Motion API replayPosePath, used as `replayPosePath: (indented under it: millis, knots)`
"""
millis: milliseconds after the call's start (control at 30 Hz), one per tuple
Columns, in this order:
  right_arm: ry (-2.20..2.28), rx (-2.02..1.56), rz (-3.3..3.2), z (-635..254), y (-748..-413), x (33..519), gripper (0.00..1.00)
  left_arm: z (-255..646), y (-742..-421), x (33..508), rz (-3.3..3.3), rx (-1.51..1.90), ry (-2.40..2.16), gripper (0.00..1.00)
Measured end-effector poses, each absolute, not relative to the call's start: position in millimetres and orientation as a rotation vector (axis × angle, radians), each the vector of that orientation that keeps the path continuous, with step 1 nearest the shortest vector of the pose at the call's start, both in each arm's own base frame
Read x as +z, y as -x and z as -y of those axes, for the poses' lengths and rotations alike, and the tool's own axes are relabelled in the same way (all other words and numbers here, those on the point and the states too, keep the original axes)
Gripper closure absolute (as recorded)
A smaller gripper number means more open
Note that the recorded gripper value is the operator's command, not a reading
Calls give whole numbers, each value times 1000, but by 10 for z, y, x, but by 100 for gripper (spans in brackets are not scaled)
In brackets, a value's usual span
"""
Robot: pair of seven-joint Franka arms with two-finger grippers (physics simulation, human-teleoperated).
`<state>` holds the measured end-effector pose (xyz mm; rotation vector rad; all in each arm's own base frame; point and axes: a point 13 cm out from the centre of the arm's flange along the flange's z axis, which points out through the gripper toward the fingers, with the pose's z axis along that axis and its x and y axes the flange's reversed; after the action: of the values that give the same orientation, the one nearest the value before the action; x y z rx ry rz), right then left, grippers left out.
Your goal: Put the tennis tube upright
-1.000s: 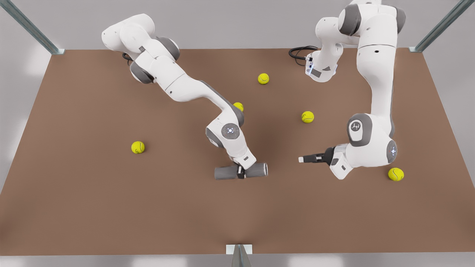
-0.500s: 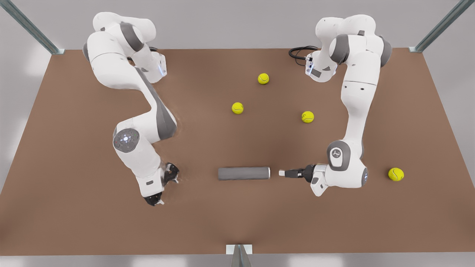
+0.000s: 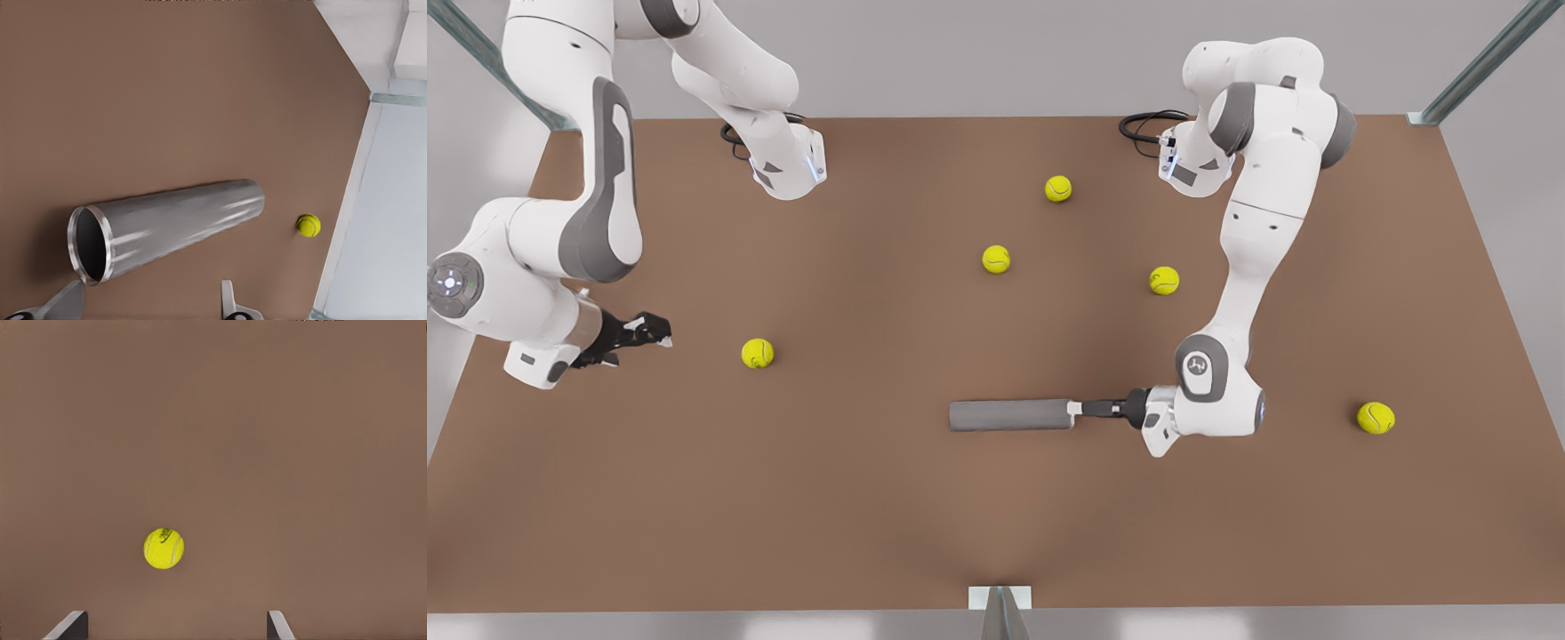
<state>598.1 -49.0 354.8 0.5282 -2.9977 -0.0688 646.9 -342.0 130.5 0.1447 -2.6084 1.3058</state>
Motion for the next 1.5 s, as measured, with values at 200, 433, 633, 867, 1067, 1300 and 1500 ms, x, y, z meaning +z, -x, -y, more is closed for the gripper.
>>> replayPosePath:
  millis: [200,433,633,867,1067,1300,1500]
  knots:
    - [-374,-68,3070,407,-6085,3585,0,3496,-6491,1090,2623,1359,-151,0]
    - [-207,-57,3095,403,-6112,3657,0,3474,-6512,871,2650,1396,-134,0]
    - [-94,-58,3091,397,-6100,3650,0,3624,-6495,847,2634,1472,-127,0]
    - [0,-61,3088,401,-6098,3631,0,3831,-6430,815,2614,1532,-112,0]
    - [61,-63,3088,424,-6109,3622,0,3975,-6430,858,2575,1616,-151,0]
    - [98,-67,3101,393,-6166,3663,0,3982,-6548,1171,2524,1731,-176,12]
    - [123,-70,3103,393,-6192,3660,0,4003,-6563,1272,2511,1757,-169,77]
